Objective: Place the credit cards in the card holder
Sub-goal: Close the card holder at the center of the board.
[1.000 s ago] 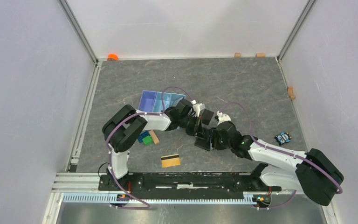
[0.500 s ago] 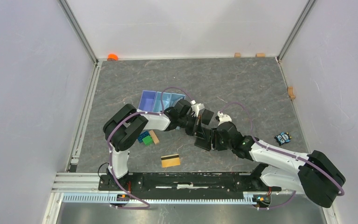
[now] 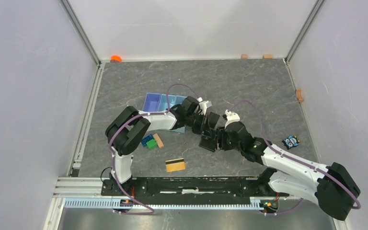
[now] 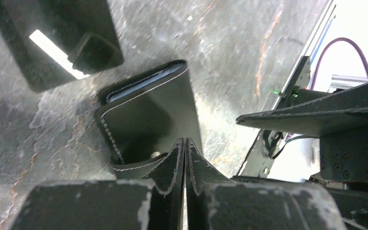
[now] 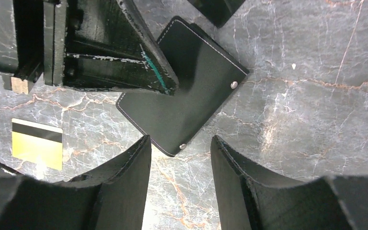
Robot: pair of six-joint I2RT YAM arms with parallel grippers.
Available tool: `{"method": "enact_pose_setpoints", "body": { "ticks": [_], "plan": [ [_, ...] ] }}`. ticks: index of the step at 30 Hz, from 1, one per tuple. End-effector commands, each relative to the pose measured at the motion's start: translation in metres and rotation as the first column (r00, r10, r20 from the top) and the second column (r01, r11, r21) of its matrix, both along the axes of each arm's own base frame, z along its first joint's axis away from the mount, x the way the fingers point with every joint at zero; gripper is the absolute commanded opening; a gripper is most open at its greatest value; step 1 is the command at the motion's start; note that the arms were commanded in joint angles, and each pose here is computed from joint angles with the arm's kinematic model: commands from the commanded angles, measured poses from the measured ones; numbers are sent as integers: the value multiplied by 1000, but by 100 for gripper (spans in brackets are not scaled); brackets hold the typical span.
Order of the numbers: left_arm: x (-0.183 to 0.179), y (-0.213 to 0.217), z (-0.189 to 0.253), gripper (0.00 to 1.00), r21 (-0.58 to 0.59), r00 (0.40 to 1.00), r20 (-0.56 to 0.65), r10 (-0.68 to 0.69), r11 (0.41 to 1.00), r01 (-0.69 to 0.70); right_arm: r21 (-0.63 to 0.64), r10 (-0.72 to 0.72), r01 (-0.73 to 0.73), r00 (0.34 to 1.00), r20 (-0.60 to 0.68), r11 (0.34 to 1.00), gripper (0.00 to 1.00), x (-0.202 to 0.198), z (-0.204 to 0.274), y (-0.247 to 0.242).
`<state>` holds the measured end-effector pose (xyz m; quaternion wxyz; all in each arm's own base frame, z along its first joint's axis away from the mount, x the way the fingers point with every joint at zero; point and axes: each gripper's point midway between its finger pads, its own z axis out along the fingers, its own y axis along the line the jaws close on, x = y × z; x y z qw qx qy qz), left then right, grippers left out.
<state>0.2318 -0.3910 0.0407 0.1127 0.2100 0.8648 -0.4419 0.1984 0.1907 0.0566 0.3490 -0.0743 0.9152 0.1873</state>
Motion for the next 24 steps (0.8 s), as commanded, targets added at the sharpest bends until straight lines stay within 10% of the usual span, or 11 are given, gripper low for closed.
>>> {"method": "enact_pose_setpoints", "body": {
  "ticks": [1, 24],
  "plan": [
    [11, -21, 69, 9, -103, 991, 133, -33, 994, 47, 33, -3, 0, 996, 88, 999, 55, 14, 34, 5],
    [21, 27, 51, 64, 264, 929, 369, 4, 958, -109, -24, -71, 73, 994, 84, 997, 57, 25, 19, -14]
  ]
}}
